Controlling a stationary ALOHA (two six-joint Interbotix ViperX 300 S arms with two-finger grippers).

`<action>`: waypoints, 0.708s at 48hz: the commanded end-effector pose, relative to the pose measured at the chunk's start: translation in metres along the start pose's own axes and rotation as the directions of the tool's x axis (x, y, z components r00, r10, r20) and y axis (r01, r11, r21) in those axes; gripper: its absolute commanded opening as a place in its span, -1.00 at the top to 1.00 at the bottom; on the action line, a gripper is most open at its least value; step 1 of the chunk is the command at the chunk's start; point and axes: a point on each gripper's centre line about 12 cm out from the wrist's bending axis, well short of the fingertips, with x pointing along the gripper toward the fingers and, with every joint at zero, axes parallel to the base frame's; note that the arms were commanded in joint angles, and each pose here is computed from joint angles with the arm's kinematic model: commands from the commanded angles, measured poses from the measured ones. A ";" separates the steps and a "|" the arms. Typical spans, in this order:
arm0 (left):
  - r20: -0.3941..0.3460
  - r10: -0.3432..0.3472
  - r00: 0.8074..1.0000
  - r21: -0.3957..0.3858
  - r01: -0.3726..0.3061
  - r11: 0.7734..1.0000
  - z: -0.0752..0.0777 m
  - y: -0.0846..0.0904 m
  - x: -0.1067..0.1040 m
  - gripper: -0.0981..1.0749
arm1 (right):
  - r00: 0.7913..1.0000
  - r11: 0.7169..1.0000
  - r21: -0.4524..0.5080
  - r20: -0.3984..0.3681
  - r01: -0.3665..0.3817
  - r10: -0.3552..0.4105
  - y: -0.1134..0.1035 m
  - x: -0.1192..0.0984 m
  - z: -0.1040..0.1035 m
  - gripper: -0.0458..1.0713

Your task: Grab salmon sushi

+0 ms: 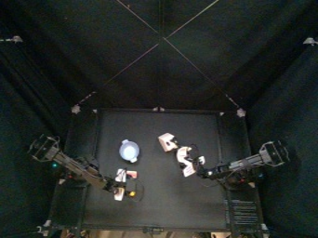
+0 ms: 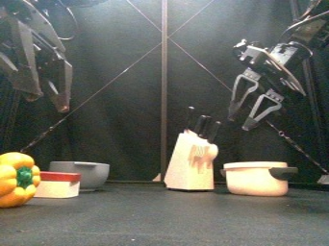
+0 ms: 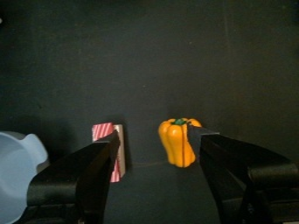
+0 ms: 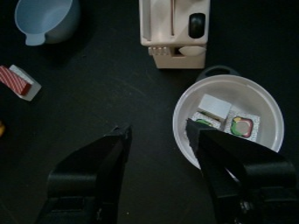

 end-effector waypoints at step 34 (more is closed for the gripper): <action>0.040 0.005 0.999 -0.038 -0.003 0.999 -0.051 0.051 0.029 -0.78 | 1.000 1.000 0.014 0.011 -0.013 0.013 0.002 -0.003 0.006 -0.64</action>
